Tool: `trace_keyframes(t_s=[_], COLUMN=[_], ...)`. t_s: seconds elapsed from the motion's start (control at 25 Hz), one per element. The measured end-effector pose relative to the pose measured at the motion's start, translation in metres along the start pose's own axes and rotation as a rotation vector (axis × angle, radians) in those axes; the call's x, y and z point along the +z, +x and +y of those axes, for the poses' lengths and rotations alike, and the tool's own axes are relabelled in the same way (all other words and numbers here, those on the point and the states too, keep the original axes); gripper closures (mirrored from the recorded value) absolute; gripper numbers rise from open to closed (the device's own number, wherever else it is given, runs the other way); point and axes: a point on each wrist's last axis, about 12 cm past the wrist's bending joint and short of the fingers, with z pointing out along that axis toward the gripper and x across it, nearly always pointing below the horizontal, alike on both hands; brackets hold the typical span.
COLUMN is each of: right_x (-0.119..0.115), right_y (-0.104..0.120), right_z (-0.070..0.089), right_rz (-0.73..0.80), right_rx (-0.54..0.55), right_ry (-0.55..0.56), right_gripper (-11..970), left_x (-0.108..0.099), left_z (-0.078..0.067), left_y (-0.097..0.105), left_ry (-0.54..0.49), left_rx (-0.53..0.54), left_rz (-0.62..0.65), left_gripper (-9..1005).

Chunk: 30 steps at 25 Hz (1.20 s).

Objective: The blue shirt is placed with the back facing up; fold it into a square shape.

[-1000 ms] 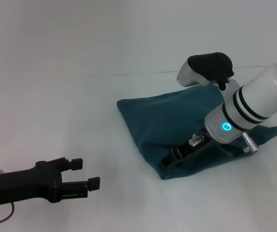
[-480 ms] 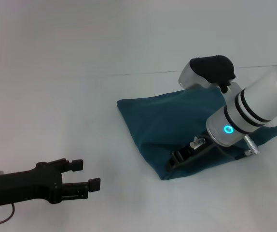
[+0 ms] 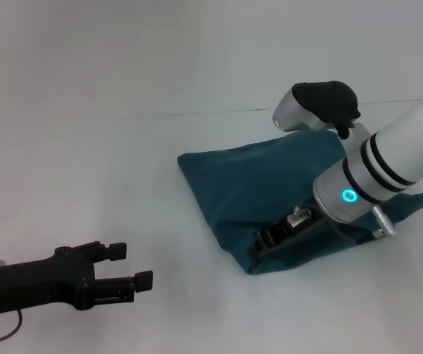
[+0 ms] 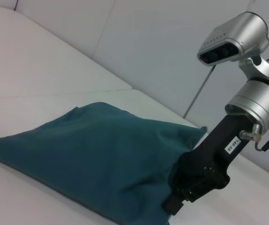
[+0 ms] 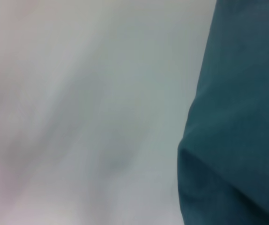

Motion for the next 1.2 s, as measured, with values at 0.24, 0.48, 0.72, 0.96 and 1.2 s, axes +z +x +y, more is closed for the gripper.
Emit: trace_keyframes(t_s=[0.24,0.48,0.72,0.96,1.2], right_x=[0.001,0.003,0.007,0.018,0.028], right_y=[0.000,0.000,0.001,-0.002,-0.012], right_z=[0.007,0.020,0.025,0.034,0.052], right_rz=[0.006,0.014,0.021,0.030,-0.002], right_rx=[0.009,0.011,0.023,-0.015,-0.075], right_ry=[-0.057,-0.156,-0.204,-0.234,-0.251], right_gripper=[947,947,948,948,941], left_x=[0.000,0.000,-0.002,-0.024,-0.055], left_z=[0.000,0.001,0.001,0.006,0.008], left_y=[0.000,0.000,0.000,0.004,0.016], left_ry=[-0.003,-0.005,-0.011,-0.086,-0.185], left_rx=[0.000,0.005,0.012,0.021,0.030], left_rz=[-0.002,-0.003,-0.008,-0.045,-0.083], left_gripper=[112,114,115,117,118])
